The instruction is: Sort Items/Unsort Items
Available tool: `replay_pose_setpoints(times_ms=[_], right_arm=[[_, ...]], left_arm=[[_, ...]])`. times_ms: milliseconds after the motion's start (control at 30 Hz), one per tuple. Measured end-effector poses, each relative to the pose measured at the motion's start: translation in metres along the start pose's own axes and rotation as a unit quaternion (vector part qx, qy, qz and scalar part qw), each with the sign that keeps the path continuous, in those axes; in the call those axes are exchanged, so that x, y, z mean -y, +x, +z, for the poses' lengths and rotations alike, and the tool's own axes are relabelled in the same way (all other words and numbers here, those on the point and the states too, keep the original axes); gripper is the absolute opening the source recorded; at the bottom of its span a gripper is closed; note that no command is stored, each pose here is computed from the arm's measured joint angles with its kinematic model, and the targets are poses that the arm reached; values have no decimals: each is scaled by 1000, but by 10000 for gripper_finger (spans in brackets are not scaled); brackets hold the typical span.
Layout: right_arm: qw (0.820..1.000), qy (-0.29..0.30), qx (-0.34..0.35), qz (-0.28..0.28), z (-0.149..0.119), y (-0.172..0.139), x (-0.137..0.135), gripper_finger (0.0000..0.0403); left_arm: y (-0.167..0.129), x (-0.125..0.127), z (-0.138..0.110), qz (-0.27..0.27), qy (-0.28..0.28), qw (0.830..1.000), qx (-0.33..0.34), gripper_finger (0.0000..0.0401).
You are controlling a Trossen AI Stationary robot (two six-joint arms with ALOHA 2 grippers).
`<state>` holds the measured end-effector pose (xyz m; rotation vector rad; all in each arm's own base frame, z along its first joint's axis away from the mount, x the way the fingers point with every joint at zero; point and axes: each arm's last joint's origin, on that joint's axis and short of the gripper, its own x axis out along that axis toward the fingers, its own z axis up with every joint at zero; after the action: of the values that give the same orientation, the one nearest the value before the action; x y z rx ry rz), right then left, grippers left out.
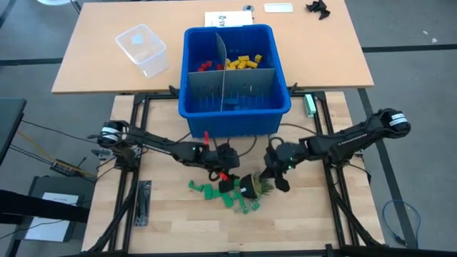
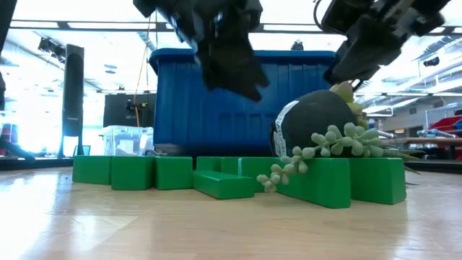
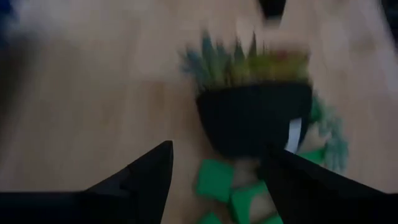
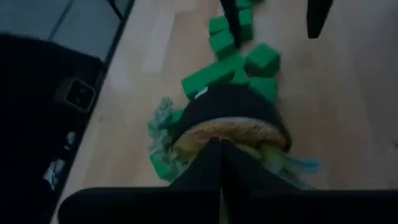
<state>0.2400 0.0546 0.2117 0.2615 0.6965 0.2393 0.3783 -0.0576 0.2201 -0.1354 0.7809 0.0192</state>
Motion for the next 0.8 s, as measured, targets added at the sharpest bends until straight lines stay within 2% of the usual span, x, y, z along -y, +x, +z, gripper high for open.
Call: replay_pose_setpoints(times_ms=[133,300,500,800], right_arm=[[1000,-6,-3,-21,-6,9,-10,3],[999,-13,-3,-33,-9,16,-15,3],[999,-13,-10,-46,-12,23,-12,2],[999,-15,6,-42,-10,31,-13,2]], left_arm=[[12,7,-11,-24,-5,999,-32,248],[13,18,-6,-52,-25,998,2,248],[20,24,-1,-39,-41,997,51,248],[54,26,-28,-11,-75,997,-12,248]])
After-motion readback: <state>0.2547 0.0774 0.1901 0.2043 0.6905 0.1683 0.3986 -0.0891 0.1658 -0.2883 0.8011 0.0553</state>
